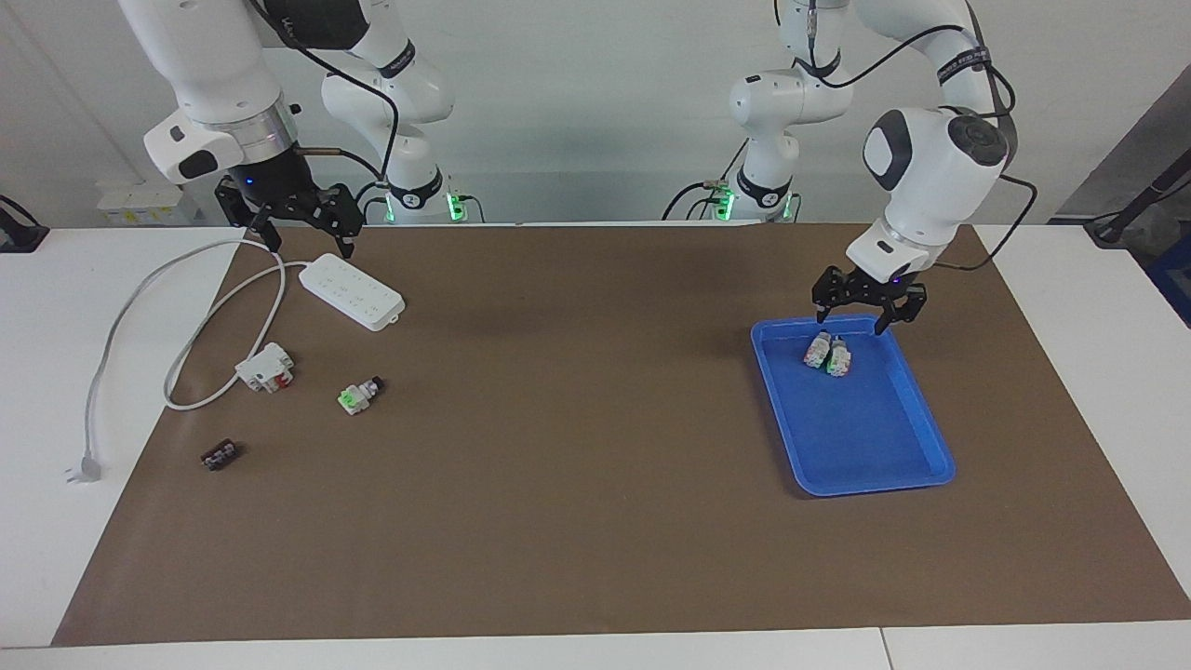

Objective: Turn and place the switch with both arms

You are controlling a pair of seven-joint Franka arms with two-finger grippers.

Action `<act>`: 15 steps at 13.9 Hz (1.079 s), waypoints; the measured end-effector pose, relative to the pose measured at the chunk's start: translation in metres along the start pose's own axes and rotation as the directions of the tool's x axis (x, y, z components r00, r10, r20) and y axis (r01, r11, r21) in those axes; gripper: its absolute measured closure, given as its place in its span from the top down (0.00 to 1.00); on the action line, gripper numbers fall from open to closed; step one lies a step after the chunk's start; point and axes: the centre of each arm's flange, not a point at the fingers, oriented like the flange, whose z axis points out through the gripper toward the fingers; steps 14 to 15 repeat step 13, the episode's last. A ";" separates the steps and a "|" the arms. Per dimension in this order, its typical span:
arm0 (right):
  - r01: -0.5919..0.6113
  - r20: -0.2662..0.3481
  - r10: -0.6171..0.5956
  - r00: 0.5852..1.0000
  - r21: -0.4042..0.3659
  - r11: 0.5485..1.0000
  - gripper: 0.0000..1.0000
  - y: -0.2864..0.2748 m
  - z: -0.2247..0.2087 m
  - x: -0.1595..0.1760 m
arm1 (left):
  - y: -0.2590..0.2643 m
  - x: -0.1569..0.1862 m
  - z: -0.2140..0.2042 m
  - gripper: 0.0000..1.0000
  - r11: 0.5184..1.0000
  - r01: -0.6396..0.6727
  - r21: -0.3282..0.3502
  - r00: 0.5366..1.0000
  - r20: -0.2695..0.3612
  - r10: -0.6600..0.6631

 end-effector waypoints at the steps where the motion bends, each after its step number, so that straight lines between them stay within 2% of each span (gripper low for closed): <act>1: -0.001 0.000 0.001 1.000 0.000 1.000 1.00 0.000 0.000 0.000 | 0.001 -0.004 -0.019 0.99 1.000 -0.001 0.010 1.000 0.013 0.001; 3: -0.001 0.000 0.001 1.000 0.000 1.000 1.00 0.000 0.000 0.000 | 0.004 -0.014 -0.065 1.00 1.000 0.023 0.020 0.999 0.028 -0.023; 5: -0.001 0.000 0.001 1.000 0.000 1.000 1.00 0.000 0.000 0.000 | 0.007 -0.019 -0.095 1.00 0.995 0.100 0.028 0.995 0.014 -0.100; 15: -0.001 0.000 0.001 1.000 0.000 1.000 1.00 0.001 0.000 0.000 | 0.018 -0.021 -0.136 1.00 0.990 0.138 0.035 0.990 -0.028 -0.138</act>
